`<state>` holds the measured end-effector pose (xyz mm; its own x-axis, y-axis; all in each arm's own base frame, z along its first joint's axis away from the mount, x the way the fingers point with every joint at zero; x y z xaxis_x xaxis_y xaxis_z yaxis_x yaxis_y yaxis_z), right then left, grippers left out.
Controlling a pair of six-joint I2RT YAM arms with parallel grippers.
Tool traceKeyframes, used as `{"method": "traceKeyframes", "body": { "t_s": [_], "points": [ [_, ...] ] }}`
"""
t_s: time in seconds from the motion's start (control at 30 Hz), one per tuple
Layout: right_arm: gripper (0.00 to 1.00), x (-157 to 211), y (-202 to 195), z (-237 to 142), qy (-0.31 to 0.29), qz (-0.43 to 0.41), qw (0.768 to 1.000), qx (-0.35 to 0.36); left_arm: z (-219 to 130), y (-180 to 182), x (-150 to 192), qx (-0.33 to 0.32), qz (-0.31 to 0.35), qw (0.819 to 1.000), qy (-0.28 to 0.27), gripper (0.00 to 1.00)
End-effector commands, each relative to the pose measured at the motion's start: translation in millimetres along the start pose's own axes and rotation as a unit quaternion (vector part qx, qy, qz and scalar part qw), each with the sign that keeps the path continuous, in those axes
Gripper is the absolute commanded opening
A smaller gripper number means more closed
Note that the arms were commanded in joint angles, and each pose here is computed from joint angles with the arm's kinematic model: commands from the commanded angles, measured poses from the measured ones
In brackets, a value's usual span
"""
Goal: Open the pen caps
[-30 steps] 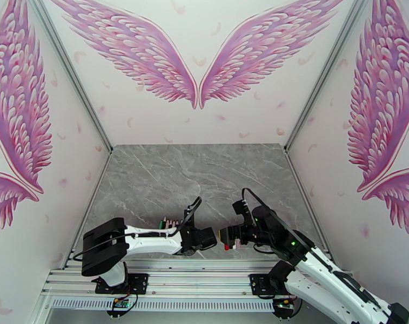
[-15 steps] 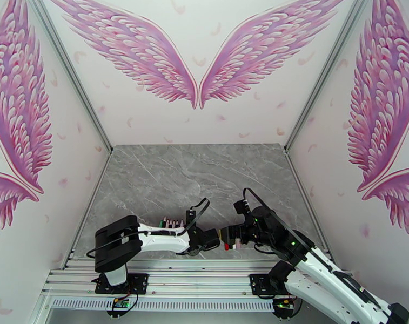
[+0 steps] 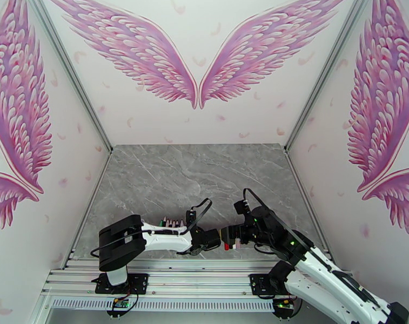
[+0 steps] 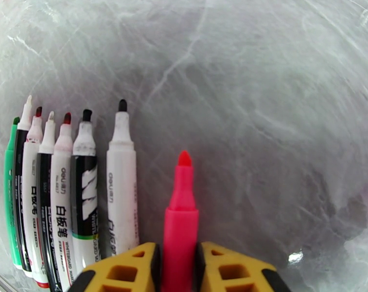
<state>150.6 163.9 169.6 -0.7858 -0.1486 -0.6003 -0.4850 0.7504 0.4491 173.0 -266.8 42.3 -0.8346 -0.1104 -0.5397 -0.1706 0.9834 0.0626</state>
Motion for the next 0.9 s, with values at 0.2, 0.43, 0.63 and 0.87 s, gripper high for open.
{"method": "traceKeyframes", "body": {
  "t_s": [0.2,0.43,0.63,0.87],
  "points": [
    [0.99,6.8,-3.9,4.0,0.012,-0.003,1.000,0.008,-5.0,-1.5,-11.5,-0.011,-0.009,1.000,-0.019,0.28],
    [0.99,6.3,-4.1,3.8,0.011,-0.003,1.000,0.009,-4.7,-3.9,-13.0,-0.007,-0.003,1.000,-0.016,0.25],
    [0.99,5.7,-4.0,3.2,0.010,-0.002,1.000,0.009,1.2,-3.5,-11.5,-0.008,-0.005,1.000,-0.004,0.25],
    [0.99,6.2,-4.5,3.7,0.011,-0.002,1.000,0.011,7.4,-3.0,-11.4,-0.006,-0.007,1.000,0.008,0.25]
  ]
}}
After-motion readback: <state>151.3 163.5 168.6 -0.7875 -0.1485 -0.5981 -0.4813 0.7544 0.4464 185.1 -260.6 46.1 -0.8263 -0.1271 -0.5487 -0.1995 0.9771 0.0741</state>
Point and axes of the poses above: each hand's point on the last joint's axis, 136 mm out from that joint toward the fingers, its own z axis out along the fingers, its own y axis along the line the jaws close on, x = y × z, the point moved 3 cm from there along -z, back along the fingers, and after that the axes turned 8 degrees about -z, right-handed, at the moved point
